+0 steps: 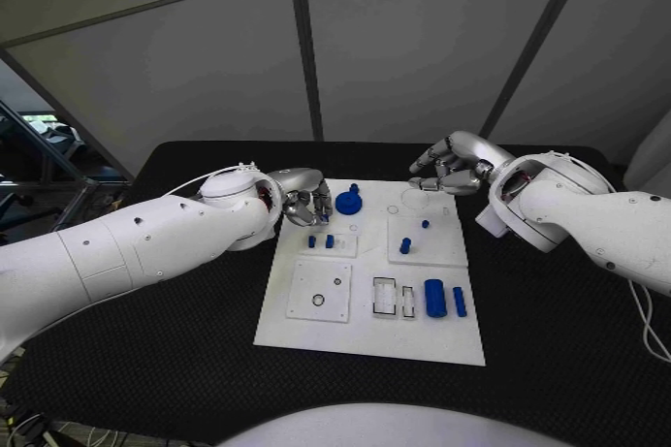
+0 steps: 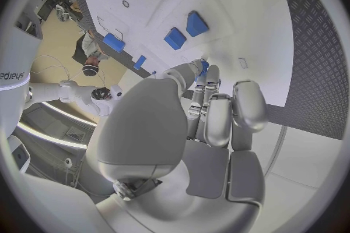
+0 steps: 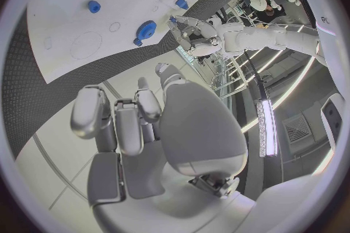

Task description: Assemble the parts on the task board

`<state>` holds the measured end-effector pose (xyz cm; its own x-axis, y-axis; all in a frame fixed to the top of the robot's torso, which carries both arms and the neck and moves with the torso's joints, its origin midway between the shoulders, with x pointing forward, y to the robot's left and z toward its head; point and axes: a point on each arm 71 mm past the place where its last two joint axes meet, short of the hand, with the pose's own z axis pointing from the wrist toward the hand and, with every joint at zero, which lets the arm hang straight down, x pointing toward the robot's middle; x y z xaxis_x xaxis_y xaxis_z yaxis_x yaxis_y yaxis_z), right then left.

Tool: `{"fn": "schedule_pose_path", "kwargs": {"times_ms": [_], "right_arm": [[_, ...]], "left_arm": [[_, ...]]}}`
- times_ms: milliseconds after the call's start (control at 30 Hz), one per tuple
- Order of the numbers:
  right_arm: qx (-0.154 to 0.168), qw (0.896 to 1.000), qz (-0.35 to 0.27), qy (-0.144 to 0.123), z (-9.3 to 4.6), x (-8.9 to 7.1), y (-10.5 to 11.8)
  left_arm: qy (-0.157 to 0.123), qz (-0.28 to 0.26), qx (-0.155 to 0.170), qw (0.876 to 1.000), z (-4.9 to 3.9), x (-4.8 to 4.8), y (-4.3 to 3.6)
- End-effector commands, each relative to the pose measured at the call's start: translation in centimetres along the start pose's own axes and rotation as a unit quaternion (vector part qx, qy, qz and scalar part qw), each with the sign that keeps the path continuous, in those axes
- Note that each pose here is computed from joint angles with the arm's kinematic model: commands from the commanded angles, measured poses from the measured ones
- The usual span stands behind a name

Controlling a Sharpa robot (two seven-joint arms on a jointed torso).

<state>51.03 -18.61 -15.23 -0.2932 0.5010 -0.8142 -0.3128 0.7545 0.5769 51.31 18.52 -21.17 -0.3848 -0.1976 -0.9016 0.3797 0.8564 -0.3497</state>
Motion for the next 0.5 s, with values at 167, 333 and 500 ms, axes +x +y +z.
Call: {"fn": "schedule_pose_path", "kwargs": {"times_ms": [167, 333, 500], "right_arm": [[-0.005, 1.0, -0.002, 0.002, 0.04, -0.04, 0.14], [-0.005, 1.0, -0.002, 0.002, 0.03, -0.05, 0.13], [-0.005, 1.0, -0.002, 0.004, 0.02, -0.02, 0.12]], "left_arm": [[0.01, -0.001, 0.001, 1.0, 0.13, 0.19, -0.17], [0.016, -0.001, -0.002, 1.0, 0.14, 0.29, -0.17], [0.021, 0.0, -0.003, 1.0, 0.15, 0.39, -0.16]]}}
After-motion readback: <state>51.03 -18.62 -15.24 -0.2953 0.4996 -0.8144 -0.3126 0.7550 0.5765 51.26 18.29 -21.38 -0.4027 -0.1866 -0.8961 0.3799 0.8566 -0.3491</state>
